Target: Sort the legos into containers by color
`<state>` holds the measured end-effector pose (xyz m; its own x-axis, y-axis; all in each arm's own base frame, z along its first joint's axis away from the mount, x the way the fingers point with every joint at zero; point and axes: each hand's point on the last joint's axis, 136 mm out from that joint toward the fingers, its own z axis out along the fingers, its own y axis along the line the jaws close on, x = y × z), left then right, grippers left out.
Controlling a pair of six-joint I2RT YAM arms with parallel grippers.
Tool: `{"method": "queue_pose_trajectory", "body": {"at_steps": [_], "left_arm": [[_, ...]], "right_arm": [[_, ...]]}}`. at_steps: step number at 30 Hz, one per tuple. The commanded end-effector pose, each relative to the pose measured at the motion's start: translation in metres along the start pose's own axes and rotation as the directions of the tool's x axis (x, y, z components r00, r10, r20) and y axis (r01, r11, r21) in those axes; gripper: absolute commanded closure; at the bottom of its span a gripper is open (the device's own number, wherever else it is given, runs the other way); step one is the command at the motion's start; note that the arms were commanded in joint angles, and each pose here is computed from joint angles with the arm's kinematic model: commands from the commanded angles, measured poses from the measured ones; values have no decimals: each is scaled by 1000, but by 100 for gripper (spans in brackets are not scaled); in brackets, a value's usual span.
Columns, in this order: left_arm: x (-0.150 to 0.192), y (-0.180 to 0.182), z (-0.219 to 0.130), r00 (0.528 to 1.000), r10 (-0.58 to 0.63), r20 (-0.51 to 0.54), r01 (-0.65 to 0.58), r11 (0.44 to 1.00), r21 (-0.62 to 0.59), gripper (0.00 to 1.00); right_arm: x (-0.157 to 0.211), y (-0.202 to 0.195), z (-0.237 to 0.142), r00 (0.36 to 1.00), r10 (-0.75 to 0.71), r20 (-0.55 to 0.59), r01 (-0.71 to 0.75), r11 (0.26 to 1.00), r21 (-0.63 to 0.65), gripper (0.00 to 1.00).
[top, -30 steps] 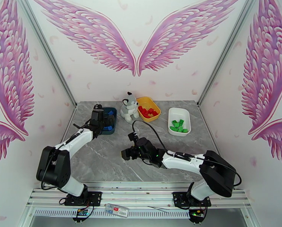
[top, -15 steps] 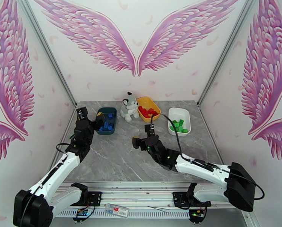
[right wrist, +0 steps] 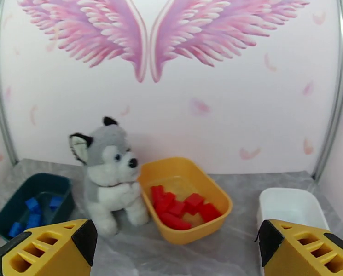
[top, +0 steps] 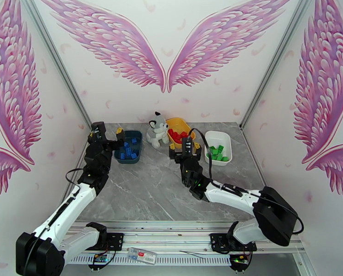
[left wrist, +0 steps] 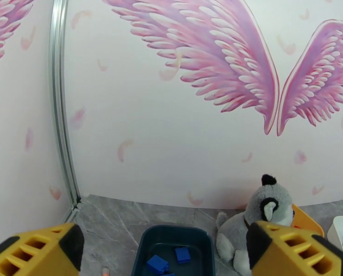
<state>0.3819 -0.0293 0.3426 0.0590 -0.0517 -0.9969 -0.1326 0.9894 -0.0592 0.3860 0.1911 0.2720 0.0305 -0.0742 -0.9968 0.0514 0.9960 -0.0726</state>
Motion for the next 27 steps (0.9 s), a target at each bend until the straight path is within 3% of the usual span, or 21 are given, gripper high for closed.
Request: {"method": "queue_pose_trajectory", "body": {"at_steps": [1, 8, 12, 14, 18, 19, 25, 27], "left_arm": [[46, 36, -1, 993, 79, -84, -88, 990, -111, 1], [126, 78, -16, 980, 88, -177, -132, 958, -255, 1], [165, 91, -16, 968, 91, -235, -160, 943, -293, 1], [183, 92, -13, 963, 83, -257, -160, 941, -299, 1], [200, 91, -2, 965, 100, -242, -170, 941, -291, 1], [205, 88, 2, 954, 105, -280, -183, 945, -270, 1], [208, 83, 4, 955, 96, -279, -159, 963, -216, 1], [215, 78, 1, 958, 97, -269, -146, 975, -166, 1]], "right_arm": [[8, -53, 19, 997, -82, 17, 79, 989, 122, 1], [84, -137, 19, 959, -189, -209, 240, 938, 249, 1], [117, -177, 14, 950, -100, -297, 190, 937, 293, 1], [130, -171, 14, 951, -81, -298, 152, 963, 221, 1], [154, -180, 12, 966, -26, -256, 83, 973, 215, 0], [153, -175, 11, 968, -25, -251, 74, 979, 188, 0], [168, -161, 9, 965, -3, -261, 15, 999, 45, 1], [166, -165, 11, 978, 1, -210, 13, 998, 65, 0]]}}
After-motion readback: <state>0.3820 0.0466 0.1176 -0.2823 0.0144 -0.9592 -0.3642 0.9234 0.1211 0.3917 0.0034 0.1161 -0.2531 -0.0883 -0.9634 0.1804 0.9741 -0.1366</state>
